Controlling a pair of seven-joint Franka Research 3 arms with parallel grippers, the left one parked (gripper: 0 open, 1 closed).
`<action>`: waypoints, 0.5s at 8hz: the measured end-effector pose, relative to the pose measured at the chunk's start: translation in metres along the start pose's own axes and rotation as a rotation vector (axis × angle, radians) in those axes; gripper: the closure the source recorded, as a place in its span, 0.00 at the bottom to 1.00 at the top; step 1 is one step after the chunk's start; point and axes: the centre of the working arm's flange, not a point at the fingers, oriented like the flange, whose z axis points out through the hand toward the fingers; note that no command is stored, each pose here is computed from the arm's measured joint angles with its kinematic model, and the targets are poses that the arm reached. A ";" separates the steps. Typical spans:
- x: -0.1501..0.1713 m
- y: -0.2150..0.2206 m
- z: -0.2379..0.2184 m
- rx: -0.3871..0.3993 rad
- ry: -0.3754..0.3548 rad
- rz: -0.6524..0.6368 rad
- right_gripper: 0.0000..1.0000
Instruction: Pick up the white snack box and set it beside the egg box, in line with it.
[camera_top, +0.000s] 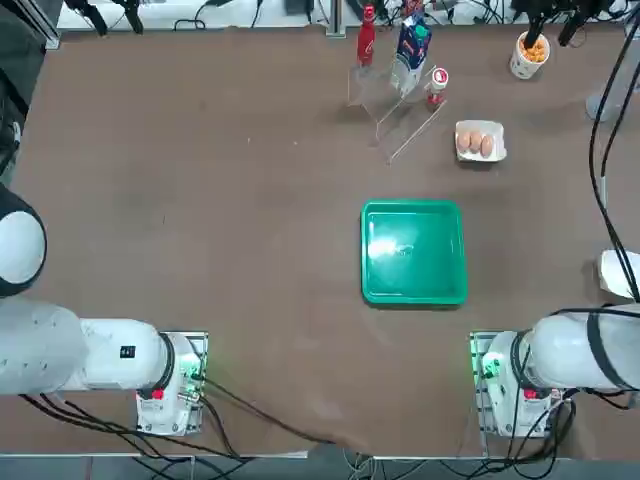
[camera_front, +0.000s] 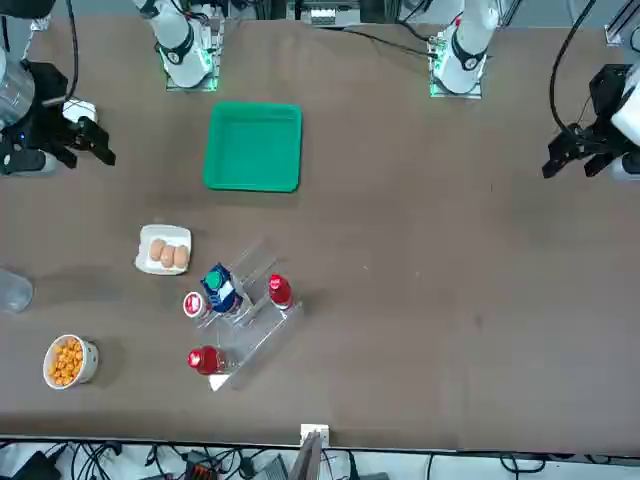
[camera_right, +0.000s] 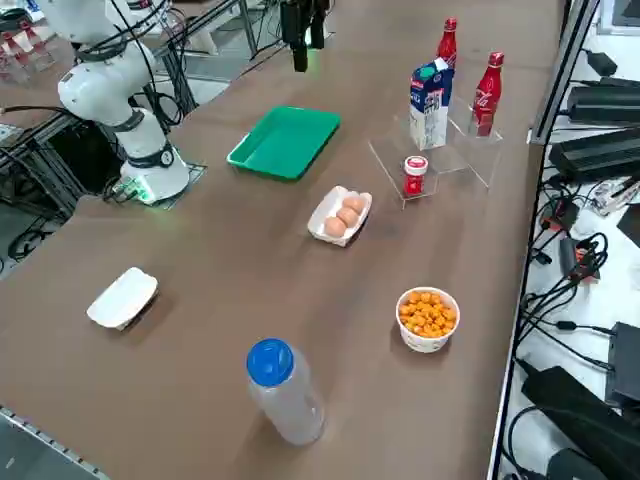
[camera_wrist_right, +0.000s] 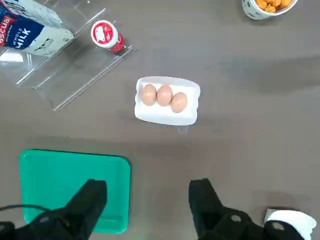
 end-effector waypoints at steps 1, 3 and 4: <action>-0.001 0.000 0.000 0.000 -0.007 0.000 0.00; -0.003 0.000 0.002 0.000 -0.023 0.000 0.00; -0.005 0.001 0.003 -0.001 -0.040 0.002 0.00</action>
